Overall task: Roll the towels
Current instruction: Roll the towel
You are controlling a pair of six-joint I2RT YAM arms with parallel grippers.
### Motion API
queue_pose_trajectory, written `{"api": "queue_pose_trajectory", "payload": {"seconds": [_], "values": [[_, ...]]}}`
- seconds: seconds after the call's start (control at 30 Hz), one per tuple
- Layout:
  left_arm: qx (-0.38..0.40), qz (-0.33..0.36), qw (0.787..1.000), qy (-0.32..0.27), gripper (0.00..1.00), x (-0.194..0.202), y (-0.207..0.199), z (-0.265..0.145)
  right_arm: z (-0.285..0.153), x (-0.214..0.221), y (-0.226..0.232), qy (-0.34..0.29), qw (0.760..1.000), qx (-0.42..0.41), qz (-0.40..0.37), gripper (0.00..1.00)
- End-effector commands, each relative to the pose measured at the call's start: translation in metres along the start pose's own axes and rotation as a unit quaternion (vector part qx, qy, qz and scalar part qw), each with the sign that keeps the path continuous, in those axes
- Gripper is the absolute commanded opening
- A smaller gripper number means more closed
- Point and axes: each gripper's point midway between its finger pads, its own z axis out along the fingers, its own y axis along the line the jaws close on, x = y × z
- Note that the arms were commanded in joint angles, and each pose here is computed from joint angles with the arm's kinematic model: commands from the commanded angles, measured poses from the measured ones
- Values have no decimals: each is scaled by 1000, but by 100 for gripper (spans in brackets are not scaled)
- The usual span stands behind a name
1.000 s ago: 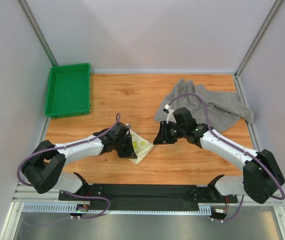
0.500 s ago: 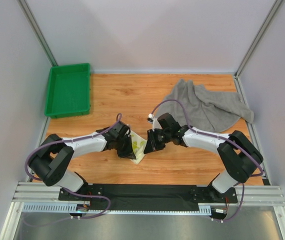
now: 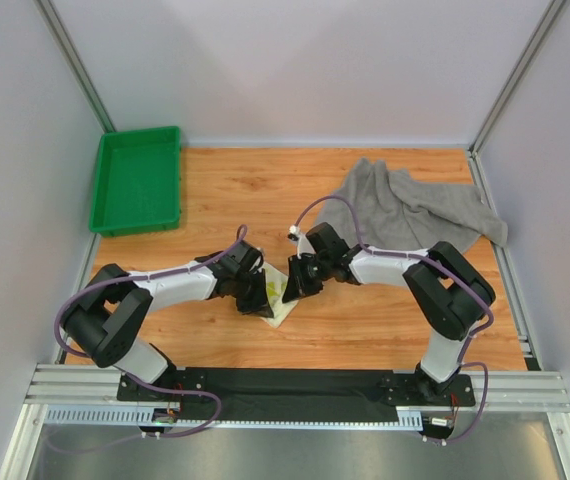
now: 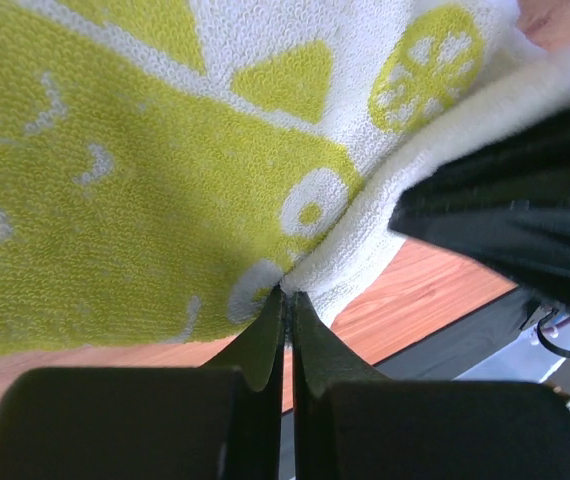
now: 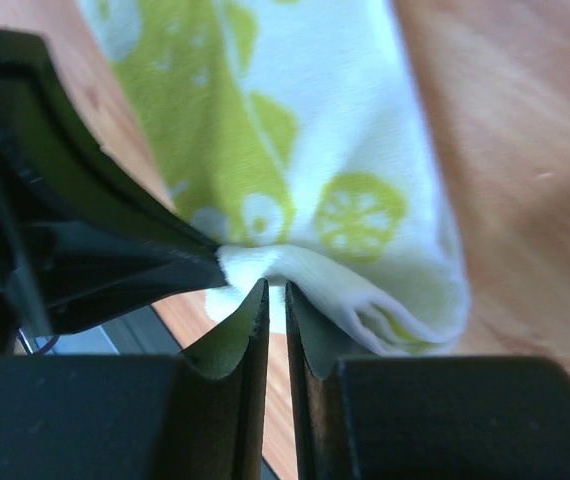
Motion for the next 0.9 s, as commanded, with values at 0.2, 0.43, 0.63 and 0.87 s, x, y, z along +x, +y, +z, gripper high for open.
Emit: {"api": "queue_pose_trajectory", "payload": {"seconds": [0.2,0.43,0.63,0.87], "values": [[-33,9,999,10,0,2,15,4,-8,-47,-33,-53,999,6,9,11],[-39,25,999,0,20,-3,13,-2,-1,-44,-39,-45,999,-4,28,10],[-48,45,997,-41,56,-17,8,-21,4,-29,-43,-29,999,2,32,9],[-137,109,977,-123,70,-39,5,-63,6,-27,-42,-28,999,15,18,9]]}}
